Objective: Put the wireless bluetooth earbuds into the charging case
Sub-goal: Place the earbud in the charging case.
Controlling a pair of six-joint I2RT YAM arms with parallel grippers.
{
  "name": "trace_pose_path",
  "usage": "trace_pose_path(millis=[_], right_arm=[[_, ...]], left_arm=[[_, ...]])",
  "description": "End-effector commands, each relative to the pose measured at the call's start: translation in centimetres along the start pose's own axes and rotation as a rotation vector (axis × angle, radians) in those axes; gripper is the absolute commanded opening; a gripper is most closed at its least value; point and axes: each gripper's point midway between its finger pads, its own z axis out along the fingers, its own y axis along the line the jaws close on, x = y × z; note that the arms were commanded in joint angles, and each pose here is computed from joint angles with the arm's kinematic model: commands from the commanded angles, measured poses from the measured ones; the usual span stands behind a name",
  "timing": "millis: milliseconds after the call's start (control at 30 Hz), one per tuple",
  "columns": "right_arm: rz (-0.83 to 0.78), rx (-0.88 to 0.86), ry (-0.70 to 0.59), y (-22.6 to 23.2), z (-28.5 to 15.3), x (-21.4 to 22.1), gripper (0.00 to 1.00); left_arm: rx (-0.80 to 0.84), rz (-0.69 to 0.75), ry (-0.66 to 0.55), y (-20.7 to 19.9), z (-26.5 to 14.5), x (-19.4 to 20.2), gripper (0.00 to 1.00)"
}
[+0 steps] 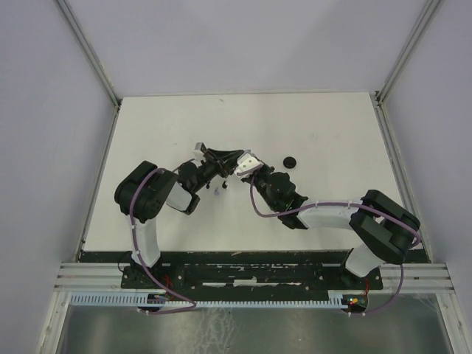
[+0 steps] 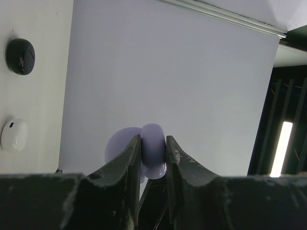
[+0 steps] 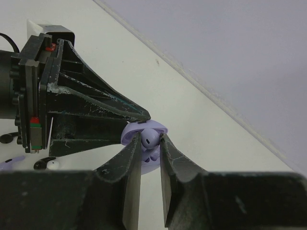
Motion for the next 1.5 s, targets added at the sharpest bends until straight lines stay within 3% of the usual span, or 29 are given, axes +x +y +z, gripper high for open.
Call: trace_pose_path(millis=[0, 967, 1333, 1467], right_arm=[[0.013, 0.006, -0.009, 0.2, -0.4, -0.3, 0.26], [0.006, -0.014, -0.028, 1.0, 0.1, -1.4, 0.28], [0.012, -0.009, -0.020, 1.2, 0.5, -1.3, 0.36], [0.025, 0.011, -0.043, 0.6, 0.6, -2.1, 0.47]], left_arm=[[0.129, 0.018, 0.005, -3.8, 0.7, 0.3, 0.03], [0.092, 0.015, 0.000, -2.1, 1.0, 0.0, 0.03], [0.089, 0.020, 0.007, -1.9, 1.1, 0.3, 0.03], [0.082, 0.019, 0.008, -1.6, 1.1, 0.3, 0.03]])
